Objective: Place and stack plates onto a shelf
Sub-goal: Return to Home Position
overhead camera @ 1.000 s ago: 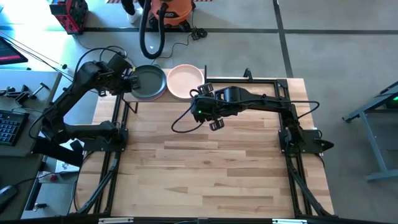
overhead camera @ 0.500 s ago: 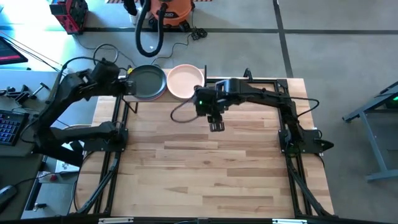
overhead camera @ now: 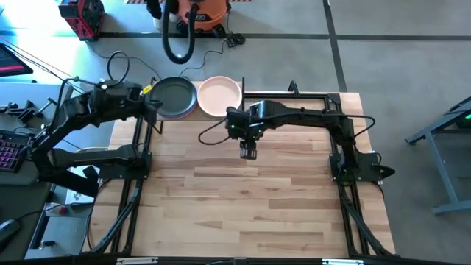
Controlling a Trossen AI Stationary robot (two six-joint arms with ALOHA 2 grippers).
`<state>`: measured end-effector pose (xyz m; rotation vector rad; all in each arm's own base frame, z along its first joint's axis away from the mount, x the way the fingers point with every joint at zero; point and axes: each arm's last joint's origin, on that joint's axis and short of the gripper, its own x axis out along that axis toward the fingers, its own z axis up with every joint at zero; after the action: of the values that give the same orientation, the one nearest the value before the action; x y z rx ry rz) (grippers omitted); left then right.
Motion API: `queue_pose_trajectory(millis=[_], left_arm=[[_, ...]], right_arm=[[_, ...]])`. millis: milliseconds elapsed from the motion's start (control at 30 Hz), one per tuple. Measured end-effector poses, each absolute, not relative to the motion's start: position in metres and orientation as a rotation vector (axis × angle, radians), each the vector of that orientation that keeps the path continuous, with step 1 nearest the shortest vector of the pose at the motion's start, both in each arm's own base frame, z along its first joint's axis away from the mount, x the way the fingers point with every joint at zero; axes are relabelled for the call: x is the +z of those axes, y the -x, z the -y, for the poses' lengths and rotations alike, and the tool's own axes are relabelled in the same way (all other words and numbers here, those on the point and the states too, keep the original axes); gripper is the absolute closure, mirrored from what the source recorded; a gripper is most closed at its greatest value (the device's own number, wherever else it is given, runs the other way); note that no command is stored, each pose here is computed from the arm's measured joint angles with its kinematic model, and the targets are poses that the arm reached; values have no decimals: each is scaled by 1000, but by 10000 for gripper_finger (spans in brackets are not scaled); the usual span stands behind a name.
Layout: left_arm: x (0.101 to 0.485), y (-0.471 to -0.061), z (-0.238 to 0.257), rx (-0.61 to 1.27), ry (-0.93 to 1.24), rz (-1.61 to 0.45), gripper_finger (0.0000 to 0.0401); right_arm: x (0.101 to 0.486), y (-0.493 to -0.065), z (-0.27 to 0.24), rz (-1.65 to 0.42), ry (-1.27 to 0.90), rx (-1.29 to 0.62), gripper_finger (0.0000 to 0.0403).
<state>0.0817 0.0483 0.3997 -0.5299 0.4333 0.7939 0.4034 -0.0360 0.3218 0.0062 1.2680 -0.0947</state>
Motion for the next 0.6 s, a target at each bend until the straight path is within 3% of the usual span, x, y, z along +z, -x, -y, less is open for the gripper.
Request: queue_pose_trajectory(millis=[267, 600], left_arm=[[355, -79, -31, 421, 444, -294, 365], [283, -64, -18, 246, 315, -162, 371]], right_arm=[[306, -395, 19, -1147, -117, -57, 238], [303, -376, 4, -868, -216, -2, 238]])
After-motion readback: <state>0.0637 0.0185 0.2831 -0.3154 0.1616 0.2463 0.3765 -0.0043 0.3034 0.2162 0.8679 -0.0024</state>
